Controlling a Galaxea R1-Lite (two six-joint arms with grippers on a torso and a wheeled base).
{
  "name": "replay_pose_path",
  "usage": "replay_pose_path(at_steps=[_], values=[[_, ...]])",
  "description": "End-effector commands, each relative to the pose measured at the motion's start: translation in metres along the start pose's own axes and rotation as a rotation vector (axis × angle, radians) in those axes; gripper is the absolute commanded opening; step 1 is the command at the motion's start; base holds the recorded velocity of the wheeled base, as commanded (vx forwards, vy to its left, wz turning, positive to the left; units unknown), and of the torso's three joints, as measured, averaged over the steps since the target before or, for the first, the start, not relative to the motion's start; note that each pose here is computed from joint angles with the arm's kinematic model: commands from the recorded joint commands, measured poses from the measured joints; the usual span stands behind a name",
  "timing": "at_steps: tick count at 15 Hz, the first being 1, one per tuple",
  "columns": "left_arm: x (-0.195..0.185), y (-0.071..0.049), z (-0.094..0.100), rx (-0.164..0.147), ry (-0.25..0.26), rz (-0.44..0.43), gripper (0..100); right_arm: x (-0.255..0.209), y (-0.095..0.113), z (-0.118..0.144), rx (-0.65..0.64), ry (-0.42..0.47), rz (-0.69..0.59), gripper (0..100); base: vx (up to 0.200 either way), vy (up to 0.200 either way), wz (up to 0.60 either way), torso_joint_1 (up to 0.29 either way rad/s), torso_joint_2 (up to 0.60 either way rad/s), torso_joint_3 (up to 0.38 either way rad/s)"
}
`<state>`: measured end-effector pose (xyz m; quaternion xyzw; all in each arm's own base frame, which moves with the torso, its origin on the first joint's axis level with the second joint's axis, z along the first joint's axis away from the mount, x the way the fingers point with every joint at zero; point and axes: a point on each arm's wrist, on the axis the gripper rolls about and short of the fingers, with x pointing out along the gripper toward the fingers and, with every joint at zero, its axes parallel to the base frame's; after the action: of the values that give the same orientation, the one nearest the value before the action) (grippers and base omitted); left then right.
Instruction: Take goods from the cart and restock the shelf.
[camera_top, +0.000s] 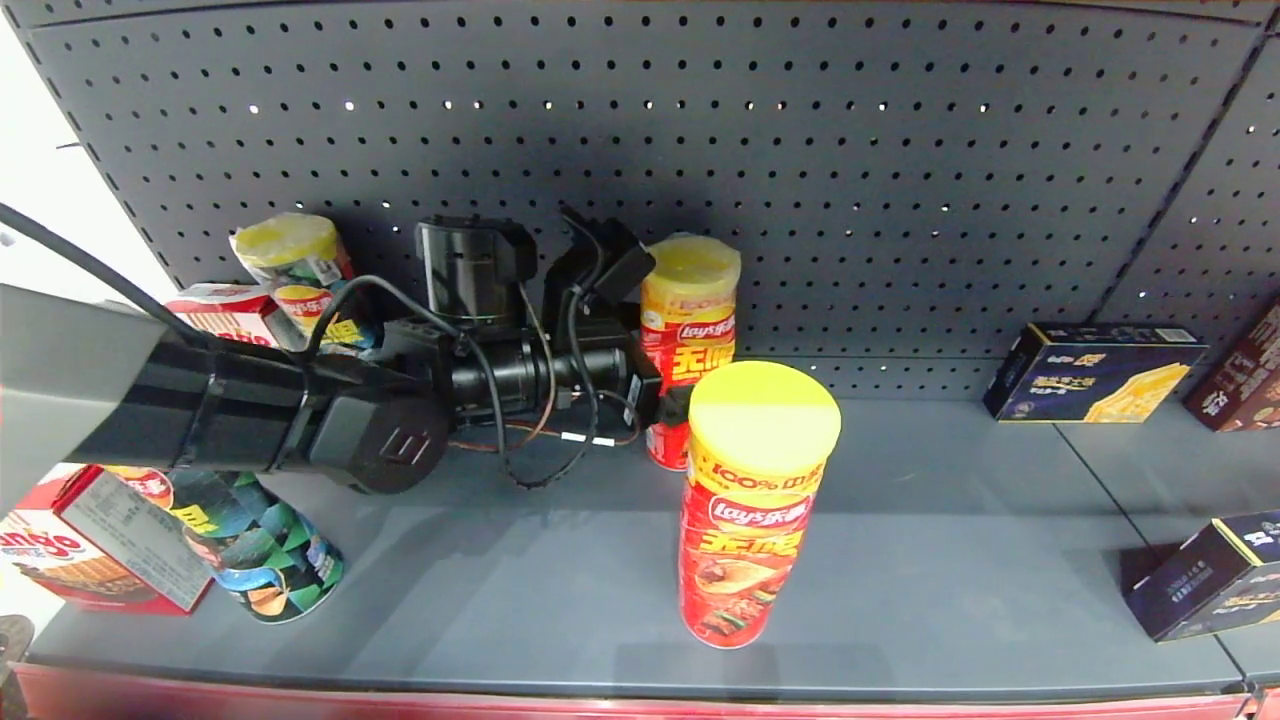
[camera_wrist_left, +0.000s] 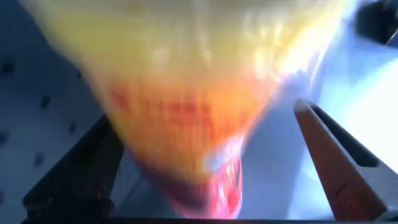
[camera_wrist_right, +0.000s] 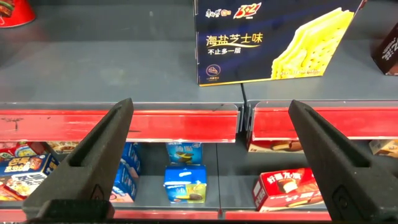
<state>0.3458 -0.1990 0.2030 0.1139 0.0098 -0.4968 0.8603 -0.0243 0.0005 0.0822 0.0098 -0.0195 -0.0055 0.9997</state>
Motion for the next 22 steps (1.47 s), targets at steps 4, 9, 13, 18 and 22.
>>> replay_pose_path(at_steps=[4,9,13,18,22], values=[[-0.037,-0.019,0.008,0.015,-0.009,0.095,100,0.000,0.000,0.000,0.000,0.001,0.001,100,0.000,0.000,0.00,0.000,0.00,0.000],[-0.061,-0.028,0.003,0.015,0.018,0.215,100,0.000,0.000,0.000,0.000,0.001,0.001,100,0.000,0.000,0.00,0.000,0.00,0.000],[-0.063,-0.024,-0.002,0.011,0.046,0.280,100,0.000,0.000,0.000,0.000,0.001,0.001,100,0.000,0.000,0.00,0.000,0.00,0.000],[-0.055,-0.019,-0.010,0.022,0.081,0.310,100,0.000,0.000,0.000,0.000,0.001,0.001,100,0.000,0.000,0.00,0.000,0.00,0.000],[-0.047,-0.014,-0.013,0.022,0.094,0.342,100,0.000,0.000,0.000,0.000,0.001,0.001,100,0.000,0.000,0.00,0.000,0.00,0.000]])
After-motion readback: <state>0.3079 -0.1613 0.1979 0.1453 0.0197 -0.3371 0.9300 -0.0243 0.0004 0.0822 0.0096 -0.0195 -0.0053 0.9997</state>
